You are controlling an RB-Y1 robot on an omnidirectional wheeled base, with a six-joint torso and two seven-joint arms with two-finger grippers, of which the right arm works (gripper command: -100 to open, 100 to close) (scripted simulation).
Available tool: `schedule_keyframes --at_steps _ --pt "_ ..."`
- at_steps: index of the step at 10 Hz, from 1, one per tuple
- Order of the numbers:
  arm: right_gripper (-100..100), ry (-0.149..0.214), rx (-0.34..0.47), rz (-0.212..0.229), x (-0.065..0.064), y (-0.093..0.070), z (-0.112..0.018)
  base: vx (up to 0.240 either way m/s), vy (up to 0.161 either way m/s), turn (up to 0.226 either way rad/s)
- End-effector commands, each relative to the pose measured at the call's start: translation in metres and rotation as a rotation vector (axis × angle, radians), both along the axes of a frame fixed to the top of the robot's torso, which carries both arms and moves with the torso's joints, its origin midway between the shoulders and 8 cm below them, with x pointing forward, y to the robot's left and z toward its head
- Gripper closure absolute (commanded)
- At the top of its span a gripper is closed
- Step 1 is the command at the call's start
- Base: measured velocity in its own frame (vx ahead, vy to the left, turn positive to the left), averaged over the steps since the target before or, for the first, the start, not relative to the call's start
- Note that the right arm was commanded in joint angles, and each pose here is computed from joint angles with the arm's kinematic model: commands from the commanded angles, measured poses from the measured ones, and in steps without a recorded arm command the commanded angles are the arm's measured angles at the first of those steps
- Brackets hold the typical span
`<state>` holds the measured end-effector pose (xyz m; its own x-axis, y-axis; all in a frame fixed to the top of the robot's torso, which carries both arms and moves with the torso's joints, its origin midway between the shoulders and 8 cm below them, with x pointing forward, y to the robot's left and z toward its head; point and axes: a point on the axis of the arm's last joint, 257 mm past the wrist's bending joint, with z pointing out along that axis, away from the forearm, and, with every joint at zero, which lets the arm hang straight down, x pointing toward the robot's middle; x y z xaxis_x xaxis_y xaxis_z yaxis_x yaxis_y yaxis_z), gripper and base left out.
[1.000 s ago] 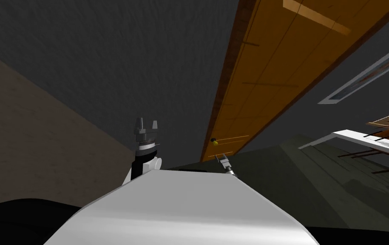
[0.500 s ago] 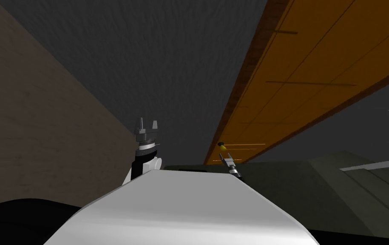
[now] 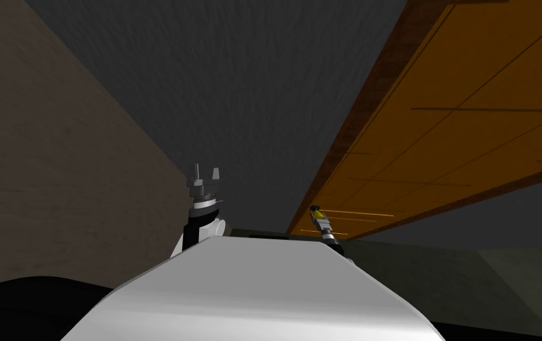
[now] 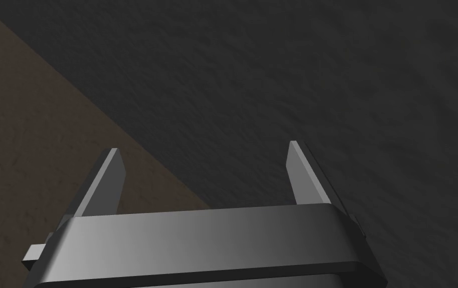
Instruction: Pull the door open
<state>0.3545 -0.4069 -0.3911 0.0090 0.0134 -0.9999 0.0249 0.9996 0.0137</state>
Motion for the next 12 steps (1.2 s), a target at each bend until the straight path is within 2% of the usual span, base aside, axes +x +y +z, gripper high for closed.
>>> schedule_keyframes --at_steps 1,2,7,8,12 --pt "-100 0.0 0.0 0.0 0.0 0.0 0.0 0.016 -0.009 -0.005" --pt "100 0.0 0.0 0.0 0.0 0.0 0.0 0.0 0.0 0.0" --pt "100 0.0 0.0 0.0 0.0 0.0 0.0 0.0 0.0 0.0" --pt "100 -0.005 0.044 -0.006 0.0017 -0.0017 0.0013 -0.039 -0.011 0.054" --pt "100 -0.016 0.125 -0.014 0.0043 -0.0026 0.0031 -0.055 -0.018 0.045"
